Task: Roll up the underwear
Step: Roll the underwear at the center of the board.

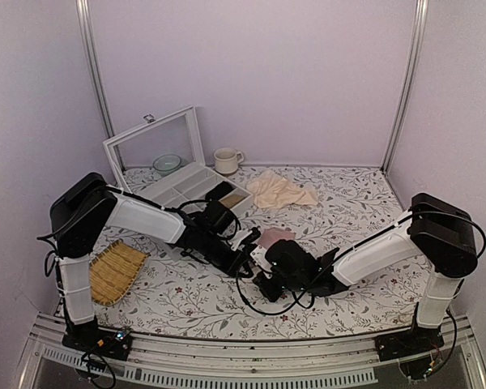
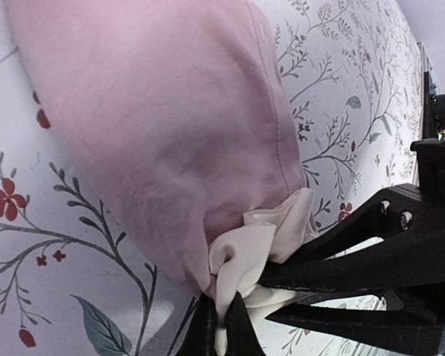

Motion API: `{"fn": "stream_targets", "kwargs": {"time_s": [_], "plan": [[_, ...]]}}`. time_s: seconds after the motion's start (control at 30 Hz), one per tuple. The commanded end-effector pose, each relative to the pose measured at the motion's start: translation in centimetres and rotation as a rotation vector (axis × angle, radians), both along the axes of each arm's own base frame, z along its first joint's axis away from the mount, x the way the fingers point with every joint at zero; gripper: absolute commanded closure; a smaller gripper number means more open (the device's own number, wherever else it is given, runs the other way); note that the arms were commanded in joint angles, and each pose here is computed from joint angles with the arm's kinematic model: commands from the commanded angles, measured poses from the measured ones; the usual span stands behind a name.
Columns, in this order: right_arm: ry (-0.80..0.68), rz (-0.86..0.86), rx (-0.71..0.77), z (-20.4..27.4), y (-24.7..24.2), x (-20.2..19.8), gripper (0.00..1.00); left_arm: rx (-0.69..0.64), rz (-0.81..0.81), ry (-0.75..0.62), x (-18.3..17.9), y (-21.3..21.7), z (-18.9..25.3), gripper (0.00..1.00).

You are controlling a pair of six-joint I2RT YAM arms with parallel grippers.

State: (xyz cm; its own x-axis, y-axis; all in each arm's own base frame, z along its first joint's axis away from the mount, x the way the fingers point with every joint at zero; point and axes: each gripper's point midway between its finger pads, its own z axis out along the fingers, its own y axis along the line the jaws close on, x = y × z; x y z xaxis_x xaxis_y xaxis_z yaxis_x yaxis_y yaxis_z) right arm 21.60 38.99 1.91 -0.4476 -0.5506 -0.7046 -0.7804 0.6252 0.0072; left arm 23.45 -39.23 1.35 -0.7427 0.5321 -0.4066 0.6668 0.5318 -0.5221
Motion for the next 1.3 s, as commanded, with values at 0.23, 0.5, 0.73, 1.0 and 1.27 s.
{"fn": "stream_targets", "kwargs": {"time_s": [0.23,0.5,0.73,1.0,1.27], "plan": [[0.15,-0.011,-0.261,-7.3,-5.8,-2.8,1.0,0.094,0.055,0.038,0.2,1.9,-1.0,0.82],[0.196,-0.031,-0.21,-6.9,-5.6,-3.2,1.0,0.017,0.198,0.018,4.6,4.4,3.1,0.64],[0.277,-0.091,-0.07,-5.4,-5.4,-3.3,1.0,-0.007,0.228,0.038,5.3,4.5,3.4,0.65],[0.389,-0.171,0.089,-4.3,-5.5,-3.3,1.0,-0.006,0.225,0.043,5.9,4.3,3.5,0.65],[0.493,-0.241,0.222,-3.5,-6.1,-3.0,1.0,-0.007,0.243,0.051,6.4,4.3,3.3,0.66]]}}
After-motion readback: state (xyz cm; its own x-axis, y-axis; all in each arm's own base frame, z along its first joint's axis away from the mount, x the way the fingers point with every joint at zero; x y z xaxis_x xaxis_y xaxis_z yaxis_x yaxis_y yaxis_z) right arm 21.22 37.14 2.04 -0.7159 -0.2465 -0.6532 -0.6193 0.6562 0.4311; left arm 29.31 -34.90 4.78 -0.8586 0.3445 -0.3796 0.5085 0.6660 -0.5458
